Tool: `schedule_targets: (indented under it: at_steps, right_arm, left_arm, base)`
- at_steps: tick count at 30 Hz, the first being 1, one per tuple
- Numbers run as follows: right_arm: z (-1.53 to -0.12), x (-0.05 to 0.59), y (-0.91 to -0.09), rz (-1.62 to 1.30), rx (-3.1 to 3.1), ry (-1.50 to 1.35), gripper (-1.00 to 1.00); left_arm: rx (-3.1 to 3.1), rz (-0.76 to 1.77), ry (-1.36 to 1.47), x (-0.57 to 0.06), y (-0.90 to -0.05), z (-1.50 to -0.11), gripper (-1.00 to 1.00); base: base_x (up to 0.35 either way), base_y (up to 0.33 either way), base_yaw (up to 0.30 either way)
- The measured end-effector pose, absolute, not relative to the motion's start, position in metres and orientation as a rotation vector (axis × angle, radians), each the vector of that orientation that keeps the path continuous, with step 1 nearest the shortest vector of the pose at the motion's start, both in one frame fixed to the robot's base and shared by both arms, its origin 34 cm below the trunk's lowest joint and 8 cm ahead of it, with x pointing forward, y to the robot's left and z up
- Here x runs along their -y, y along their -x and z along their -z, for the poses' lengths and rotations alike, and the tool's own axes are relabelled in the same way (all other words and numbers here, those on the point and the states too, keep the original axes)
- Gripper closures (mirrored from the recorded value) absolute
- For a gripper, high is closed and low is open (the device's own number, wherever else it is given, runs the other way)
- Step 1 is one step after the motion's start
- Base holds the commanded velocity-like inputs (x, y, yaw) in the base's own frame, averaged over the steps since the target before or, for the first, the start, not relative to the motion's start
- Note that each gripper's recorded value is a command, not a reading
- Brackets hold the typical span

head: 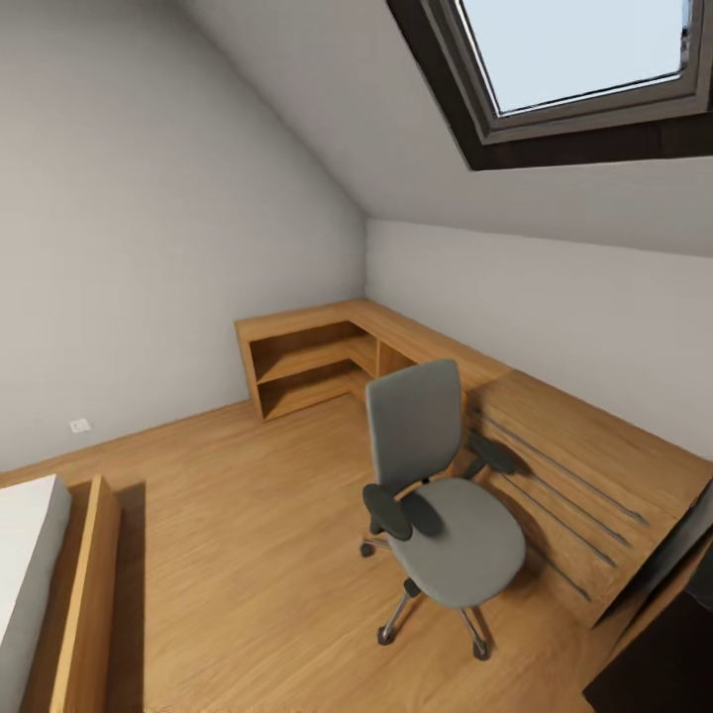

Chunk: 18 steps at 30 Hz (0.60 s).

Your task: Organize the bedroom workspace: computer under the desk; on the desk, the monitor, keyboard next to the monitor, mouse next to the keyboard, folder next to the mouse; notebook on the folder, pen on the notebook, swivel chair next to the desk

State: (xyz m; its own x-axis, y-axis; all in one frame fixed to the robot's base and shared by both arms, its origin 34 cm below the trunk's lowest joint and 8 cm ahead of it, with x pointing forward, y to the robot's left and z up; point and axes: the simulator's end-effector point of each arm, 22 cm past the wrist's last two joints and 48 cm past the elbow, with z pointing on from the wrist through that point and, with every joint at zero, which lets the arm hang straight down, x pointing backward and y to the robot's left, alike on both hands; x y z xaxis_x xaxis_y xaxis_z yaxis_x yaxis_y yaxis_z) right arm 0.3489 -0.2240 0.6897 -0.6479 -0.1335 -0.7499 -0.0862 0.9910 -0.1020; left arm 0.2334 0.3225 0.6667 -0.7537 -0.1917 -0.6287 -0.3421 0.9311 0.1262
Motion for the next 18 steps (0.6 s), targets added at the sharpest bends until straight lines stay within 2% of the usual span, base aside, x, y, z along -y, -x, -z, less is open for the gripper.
schedule_targets:
  at_steps: [6, 14, 18]
  right_arm:
    - [-0.6901, 0.2245, -0.3488, 0.073, -2.278, 0.149, -1.0]
    - [-0.691, 0.2234, -0.3507, 0.071, -2.274, 0.14, -1.0]
    - [-0.6917, 0.2229, -0.3523, 0.07, -2.27, 0.138, -1.0]
  left_arm:
    - [-2.441, -0.311, 0.378, -0.3231, -0.2331, -0.6669, -1.0]
    - [-2.44, -0.313, 0.38, -0.3235, -0.233, -0.667, -1.0]
    - [-2.439, -0.311, 0.379, -0.3232, -0.234, -0.6672, -1.0]
  base:
    - [0.258, 0.0, 0.219]
    - [0.312, 0.0, 0.047]
    - [0.185, 0.0, 0.058]
